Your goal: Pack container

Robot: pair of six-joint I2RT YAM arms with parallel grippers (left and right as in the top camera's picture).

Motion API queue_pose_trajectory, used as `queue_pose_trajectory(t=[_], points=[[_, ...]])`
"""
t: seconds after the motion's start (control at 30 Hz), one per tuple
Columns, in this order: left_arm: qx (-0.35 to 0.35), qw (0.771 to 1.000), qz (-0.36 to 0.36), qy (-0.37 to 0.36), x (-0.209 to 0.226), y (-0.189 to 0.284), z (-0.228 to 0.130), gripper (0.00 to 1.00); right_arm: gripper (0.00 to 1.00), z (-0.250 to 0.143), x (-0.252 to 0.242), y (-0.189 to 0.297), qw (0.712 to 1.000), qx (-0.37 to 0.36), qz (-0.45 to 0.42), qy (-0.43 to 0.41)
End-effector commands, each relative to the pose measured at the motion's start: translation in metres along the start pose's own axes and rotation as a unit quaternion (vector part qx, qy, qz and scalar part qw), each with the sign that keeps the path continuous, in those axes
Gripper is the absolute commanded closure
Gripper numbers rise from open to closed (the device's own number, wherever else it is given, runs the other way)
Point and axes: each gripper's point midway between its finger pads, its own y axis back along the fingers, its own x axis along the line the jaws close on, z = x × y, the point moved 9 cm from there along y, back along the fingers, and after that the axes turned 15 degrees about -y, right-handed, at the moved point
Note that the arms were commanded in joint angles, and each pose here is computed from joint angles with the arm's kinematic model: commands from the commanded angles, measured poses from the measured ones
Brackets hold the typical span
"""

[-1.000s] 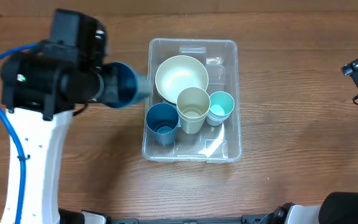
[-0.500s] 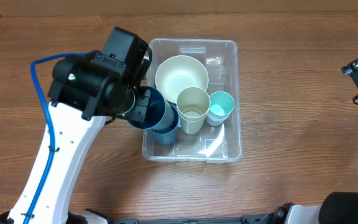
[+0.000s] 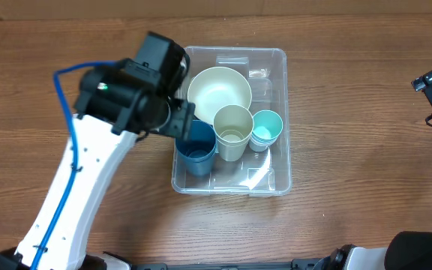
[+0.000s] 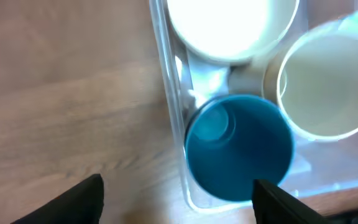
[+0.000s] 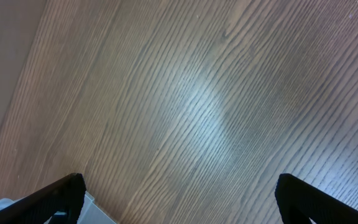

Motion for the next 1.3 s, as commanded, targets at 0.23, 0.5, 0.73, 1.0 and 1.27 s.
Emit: queue_pose_trajectory(t=[0.23, 0.5, 0.73, 1.0, 1.27], points=[[-0.140, 0.936, 0.231, 0.226, 0.119, 0.107, -0.018, 0.00, 0.00, 0.002, 0.001, 0.001, 1.000, -0.005, 0.003, -0.003], [-0.130, 0.920, 0.246, 0.277, 0.148, 0.109, -0.033, 0.00, 0.00, 0.002, 0.001, 0.001, 1.000, -0.005, 0.003, -0.003], [-0.131, 0.923, 0.235, 0.276, 0.146, 0.108, -0.032, 0.00, 0.00, -0.004, 0.003, 0.011, 1.000, -0.010, 0.016, 0.005], [-0.131, 0.923, 0.235, 0.276, 0.146, 0.108, -0.032, 0.00, 0.00, -0.082, 0.010, 0.111, 0.977, -0.040, 0.164, 0.129], [-0.131, 0.923, 0.235, 0.276, 0.146, 0.108, -0.032, 0.00, 0.00, -0.109, -0.025, 0.159, 0.908, -0.143, 0.277, 0.282]])
